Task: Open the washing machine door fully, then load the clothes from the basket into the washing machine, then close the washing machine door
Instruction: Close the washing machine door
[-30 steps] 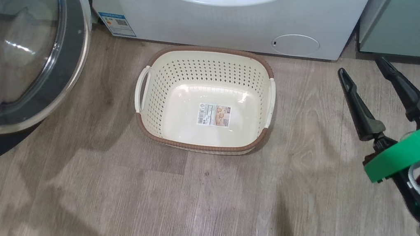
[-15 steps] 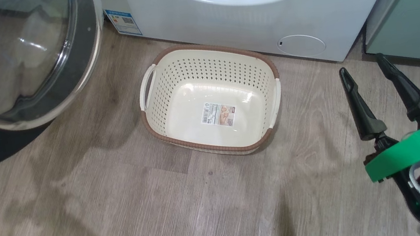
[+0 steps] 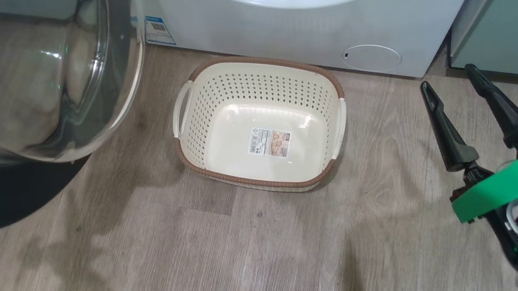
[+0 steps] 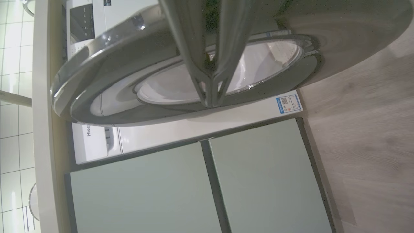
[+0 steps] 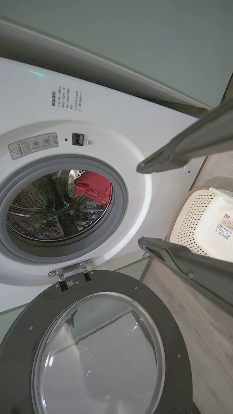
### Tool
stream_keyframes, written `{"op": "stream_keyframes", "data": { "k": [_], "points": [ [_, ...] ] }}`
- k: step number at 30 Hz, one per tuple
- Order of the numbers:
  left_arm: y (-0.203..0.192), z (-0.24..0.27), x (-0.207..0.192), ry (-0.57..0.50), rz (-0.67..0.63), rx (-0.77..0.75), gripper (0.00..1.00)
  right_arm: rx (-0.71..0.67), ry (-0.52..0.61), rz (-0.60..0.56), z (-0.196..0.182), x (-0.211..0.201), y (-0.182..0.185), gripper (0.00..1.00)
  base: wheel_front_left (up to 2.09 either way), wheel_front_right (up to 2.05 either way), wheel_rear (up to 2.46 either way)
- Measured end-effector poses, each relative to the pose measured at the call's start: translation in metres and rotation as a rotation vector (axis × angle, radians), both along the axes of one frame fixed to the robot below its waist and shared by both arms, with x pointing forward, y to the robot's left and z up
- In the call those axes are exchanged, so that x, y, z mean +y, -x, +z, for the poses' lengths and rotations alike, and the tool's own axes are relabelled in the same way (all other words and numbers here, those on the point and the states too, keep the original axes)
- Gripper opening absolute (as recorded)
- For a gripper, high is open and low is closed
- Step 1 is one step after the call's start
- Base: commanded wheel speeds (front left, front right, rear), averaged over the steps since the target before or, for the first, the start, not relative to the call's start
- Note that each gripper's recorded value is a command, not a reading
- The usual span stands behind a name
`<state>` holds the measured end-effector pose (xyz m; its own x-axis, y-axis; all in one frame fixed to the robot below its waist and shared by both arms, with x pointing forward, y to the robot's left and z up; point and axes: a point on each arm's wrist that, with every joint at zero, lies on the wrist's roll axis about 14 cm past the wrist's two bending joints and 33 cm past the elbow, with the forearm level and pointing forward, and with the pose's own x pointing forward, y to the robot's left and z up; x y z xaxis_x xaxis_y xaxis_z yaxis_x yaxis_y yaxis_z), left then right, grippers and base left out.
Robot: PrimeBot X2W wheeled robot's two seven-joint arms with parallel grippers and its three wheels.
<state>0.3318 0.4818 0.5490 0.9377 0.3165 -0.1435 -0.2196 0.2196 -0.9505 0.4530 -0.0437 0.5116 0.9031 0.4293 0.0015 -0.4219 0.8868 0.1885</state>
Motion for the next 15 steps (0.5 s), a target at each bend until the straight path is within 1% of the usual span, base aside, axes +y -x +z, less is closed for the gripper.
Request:
{"op": "stream_keyframes", "data": {
  "k": [10,15],
  "points": [
    [-0.003,0.002,-0.032,0.023,-0.186,-0.004,0.00,-0.008,-0.018,-0.021,0.002,-0.007,0.001,1.00,0.00,0.00,0.00],
    [-0.007,0.006,-0.056,0.027,-0.281,-0.030,0.00,-0.018,-0.035,-0.042,0.004,-0.014,0.001,1.00,0.00,0.00,0.00]
  ]
}}
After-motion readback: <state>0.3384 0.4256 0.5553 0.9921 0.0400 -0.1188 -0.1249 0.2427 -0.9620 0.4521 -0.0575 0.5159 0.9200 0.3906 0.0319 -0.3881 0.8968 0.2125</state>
